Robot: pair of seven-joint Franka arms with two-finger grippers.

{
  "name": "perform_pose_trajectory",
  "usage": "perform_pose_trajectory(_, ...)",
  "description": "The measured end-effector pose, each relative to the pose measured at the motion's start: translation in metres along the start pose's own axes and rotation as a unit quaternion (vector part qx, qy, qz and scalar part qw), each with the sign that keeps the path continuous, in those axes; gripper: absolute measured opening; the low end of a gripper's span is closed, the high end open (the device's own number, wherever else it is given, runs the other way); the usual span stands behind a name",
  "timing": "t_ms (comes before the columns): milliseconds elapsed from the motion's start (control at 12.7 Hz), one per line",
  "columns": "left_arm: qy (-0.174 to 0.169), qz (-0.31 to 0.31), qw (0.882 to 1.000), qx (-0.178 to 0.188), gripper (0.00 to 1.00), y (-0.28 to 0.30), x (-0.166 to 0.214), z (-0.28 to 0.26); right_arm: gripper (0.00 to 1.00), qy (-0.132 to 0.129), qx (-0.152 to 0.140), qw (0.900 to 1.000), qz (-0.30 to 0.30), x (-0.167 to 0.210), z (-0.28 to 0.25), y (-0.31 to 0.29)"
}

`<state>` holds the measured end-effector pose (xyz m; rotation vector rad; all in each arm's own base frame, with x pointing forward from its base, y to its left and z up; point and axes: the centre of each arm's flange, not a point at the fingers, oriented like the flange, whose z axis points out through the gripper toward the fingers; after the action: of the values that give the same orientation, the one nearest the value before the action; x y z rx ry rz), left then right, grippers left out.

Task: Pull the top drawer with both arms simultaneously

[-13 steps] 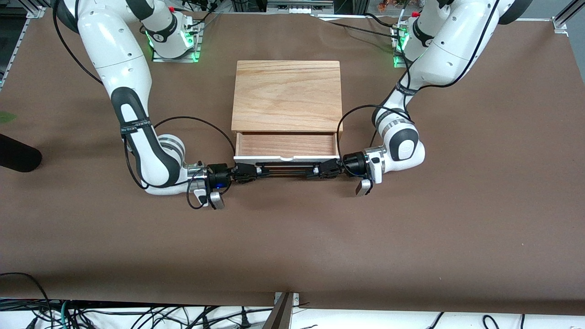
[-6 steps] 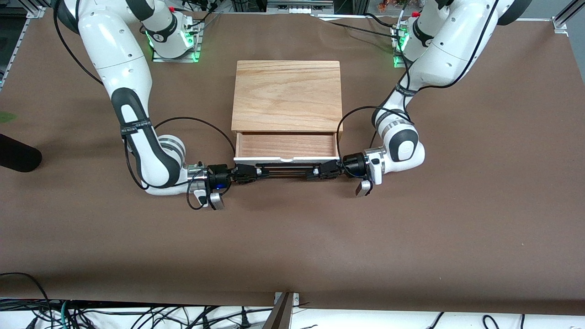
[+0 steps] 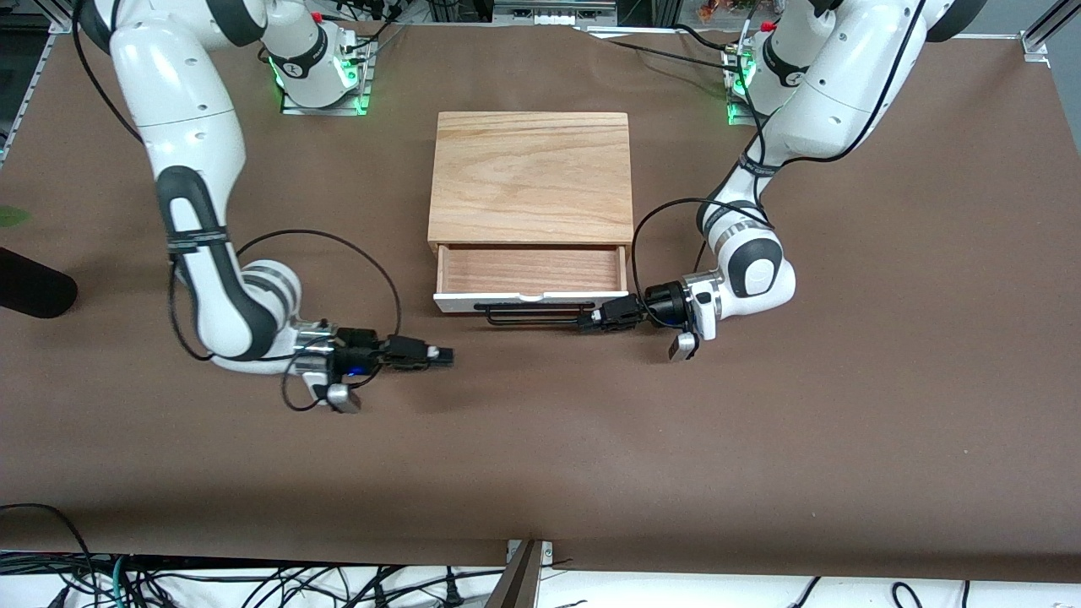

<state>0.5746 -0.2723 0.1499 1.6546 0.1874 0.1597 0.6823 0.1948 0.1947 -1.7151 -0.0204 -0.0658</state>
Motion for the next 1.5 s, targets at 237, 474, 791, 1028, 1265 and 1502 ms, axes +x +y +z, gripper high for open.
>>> perform_pose_trajectory(237,0.005,-0.006,1.000,0.012,0.70,-0.008,-0.002,-0.009,0.78,-0.011,-0.009,1.000,-0.007,0.000,0.000,-0.003)
perform_pose_trajectory(474,0.007,-0.011,1.000,0.013,1.00,-0.010,-0.002,-0.012,1.00,-0.033,-0.047,0.998,-0.023,0.007,-0.015,-0.015)
perform_pose_trajectory(791,0.022,-0.020,1.000,0.005,1.00,0.017,0.016,-0.028,1.00,-0.081,-0.164,0.983,-0.033,0.027,-0.053,-0.075)
perform_pose_trajectory(1028,0.024,-0.007,0.999,0.023,1.00,0.034,0.030,-0.057,1.00,-0.120,-0.286,0.949,-0.062,0.030,-0.079,-0.131)
perform_pose_trajectory(1265,0.015,0.023,0.996,0.090,1.00,0.073,0.041,-0.113,1.00,-0.170,-0.407,0.892,-0.099,0.019,-0.118,-0.188)
perform_pose_trajectory(1502,-0.019,0.040,0.985,0.166,1.00,0.138,0.042,-0.171,1.00,-0.215,-0.519,0.819,-0.120,0.002,-0.162,-0.241)
